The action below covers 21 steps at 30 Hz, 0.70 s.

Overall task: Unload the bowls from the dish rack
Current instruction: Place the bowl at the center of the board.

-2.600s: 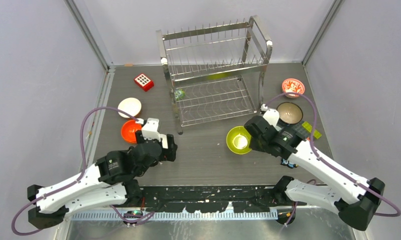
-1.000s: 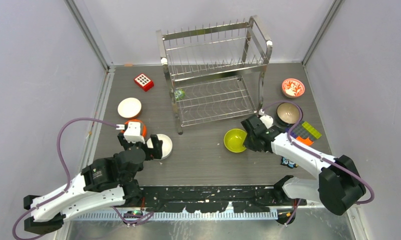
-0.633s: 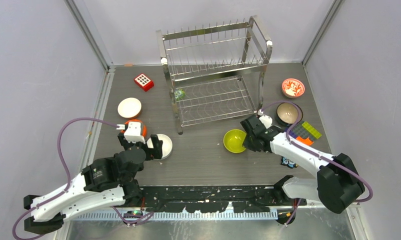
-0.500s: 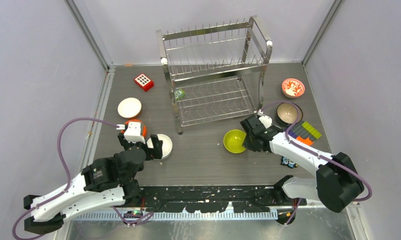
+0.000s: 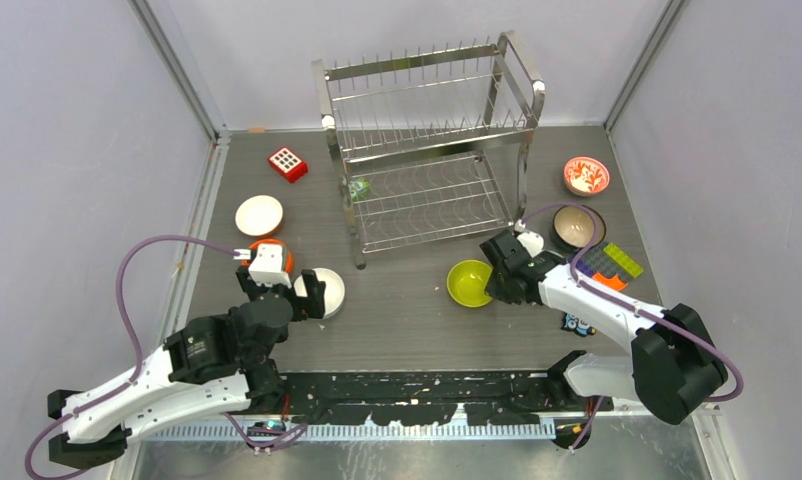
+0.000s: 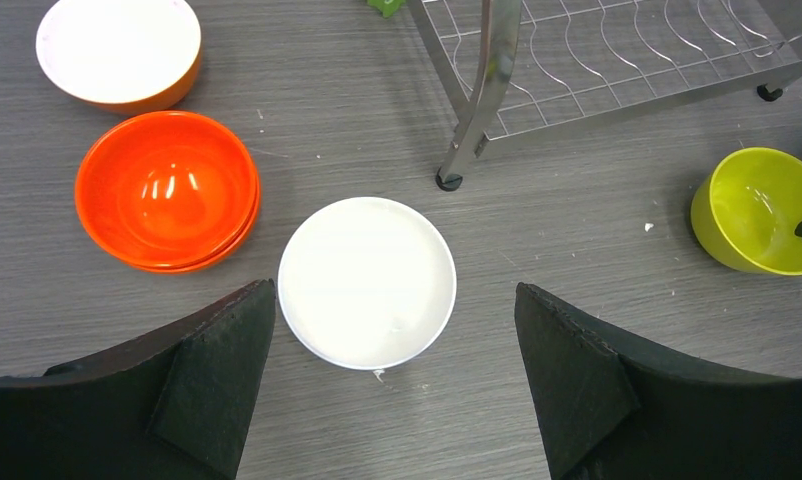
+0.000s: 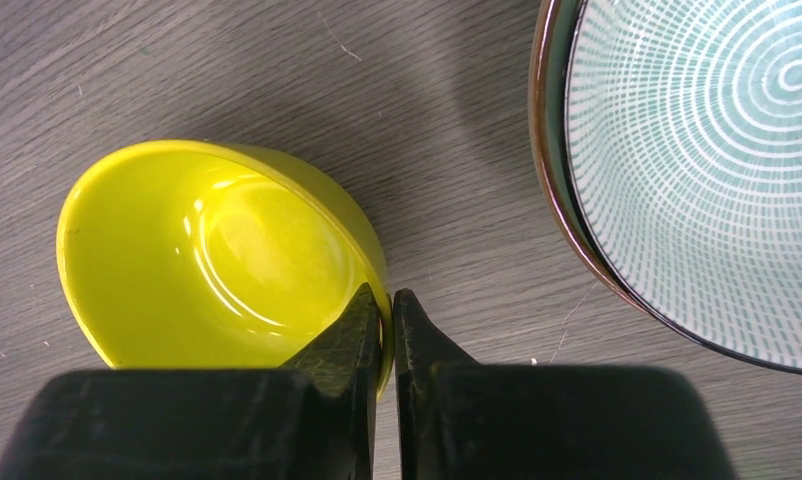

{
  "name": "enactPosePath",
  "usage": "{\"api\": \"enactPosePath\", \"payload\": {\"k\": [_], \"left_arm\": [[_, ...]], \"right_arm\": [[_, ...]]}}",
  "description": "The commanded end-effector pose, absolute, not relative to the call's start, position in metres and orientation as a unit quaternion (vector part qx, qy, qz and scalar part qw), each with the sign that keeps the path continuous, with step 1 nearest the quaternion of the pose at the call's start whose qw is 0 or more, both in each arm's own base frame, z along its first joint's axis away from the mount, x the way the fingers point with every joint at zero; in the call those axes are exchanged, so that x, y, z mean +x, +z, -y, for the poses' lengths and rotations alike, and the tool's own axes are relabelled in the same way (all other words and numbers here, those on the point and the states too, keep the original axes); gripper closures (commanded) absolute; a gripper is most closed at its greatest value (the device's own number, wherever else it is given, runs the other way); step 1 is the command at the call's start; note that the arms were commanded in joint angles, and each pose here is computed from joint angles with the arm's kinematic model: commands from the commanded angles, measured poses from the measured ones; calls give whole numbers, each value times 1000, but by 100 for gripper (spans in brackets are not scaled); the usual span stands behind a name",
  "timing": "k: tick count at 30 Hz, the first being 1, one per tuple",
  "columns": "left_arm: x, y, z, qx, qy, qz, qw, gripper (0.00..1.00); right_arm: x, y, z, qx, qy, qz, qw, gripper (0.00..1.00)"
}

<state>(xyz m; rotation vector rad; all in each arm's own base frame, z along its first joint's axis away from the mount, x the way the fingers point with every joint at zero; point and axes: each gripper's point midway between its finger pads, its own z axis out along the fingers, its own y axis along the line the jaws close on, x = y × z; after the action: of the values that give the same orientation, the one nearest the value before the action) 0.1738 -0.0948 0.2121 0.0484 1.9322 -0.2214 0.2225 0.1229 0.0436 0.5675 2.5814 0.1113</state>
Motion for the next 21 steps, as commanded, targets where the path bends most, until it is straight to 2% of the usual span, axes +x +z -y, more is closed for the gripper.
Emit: {"api": "enactPosePath", "payload": {"k": [1,13,21], "left_arm": [[176,214,93,10,-89,-817,569,10],[176,213,93,11,-88,-817,569,10],[176,213,94,11,-90,-818,568,10]], "right_arm": [[229,50,-126,212,54,-940,261,87],[229,54,-125,211,55,-939,265,73],[228,57,-122,210,53,-939,268,68]]}}
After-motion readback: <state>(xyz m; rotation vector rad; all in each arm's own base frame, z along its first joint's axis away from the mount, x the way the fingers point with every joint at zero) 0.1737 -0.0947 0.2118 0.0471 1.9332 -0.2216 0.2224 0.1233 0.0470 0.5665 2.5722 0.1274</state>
